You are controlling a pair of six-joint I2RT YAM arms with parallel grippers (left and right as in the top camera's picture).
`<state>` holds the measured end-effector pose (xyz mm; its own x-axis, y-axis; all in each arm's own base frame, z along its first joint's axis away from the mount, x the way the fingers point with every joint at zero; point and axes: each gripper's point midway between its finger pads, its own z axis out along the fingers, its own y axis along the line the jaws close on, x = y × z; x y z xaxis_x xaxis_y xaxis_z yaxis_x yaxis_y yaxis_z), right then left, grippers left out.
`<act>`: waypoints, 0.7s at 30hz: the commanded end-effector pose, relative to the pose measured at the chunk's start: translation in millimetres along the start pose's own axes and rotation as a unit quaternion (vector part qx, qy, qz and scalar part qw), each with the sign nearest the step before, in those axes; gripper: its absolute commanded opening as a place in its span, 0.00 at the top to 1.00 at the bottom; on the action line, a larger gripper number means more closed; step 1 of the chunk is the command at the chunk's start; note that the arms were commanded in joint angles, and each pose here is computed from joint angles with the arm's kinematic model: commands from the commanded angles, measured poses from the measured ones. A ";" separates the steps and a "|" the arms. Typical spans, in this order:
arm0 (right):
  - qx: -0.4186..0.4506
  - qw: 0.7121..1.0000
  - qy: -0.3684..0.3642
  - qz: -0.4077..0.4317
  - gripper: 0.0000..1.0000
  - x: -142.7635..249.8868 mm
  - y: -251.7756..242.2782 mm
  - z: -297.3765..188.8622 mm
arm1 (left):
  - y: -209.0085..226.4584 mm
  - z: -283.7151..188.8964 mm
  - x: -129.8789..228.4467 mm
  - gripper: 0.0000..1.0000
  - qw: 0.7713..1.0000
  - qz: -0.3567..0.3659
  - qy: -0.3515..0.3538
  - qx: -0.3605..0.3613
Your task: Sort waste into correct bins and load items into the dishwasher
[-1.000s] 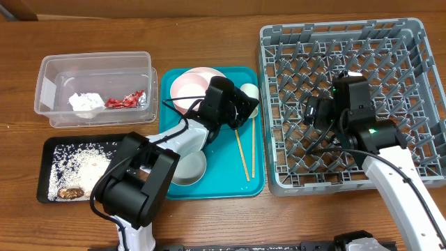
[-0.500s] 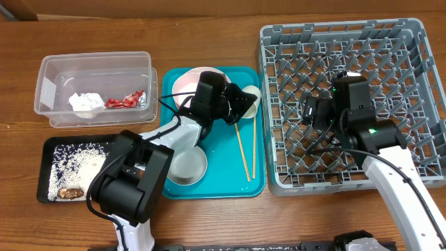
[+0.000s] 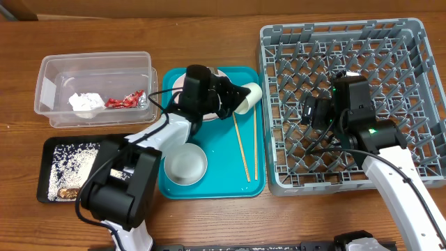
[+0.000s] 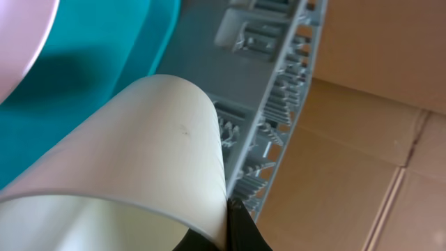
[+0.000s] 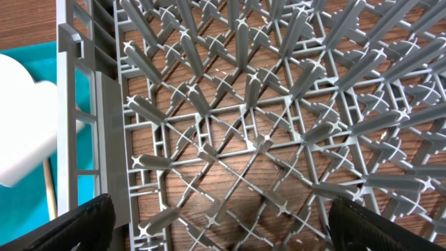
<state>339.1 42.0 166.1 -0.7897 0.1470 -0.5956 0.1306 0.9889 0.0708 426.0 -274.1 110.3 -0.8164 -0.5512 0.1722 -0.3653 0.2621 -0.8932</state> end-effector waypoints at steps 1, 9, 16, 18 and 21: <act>-0.008 1.000 -0.016 0.001 0.00 -9.3 3.9 -6.9 | -14.3 -12.1 2.8 0.96 1.000 0.019 0.016 0.019; -0.032 0.999 -0.009 0.001 0.00 -6.9 12.0 -7.2 | -19.2 -25.4 -11.5 0.96 0.999 0.025 0.020 0.036; -0.166 0.986 -0.006 -0.003 0.00 -11.1 58.7 -16.8 | -40.1 -57.3 -27.6 0.96 0.996 0.037 0.028 0.074; -0.225 0.974 -0.005 -0.007 0.00 -13.1 78.6 -25.6 | -43.3 -68.3 -30.5 0.96 0.995 0.036 0.041 0.084; -0.342 0.940 -0.007 -0.017 0.00 -18.5 111.2 -49.5 | -50.3 -86.6 -31.2 0.96 0.991 0.045 0.072 0.106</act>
<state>350.2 105.9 188.7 -0.7763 0.1450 -0.6135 -0.1078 0.9283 0.3558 444.1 -213.2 154.0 -0.8434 -0.5090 0.1718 -0.2897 0.1615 -0.9434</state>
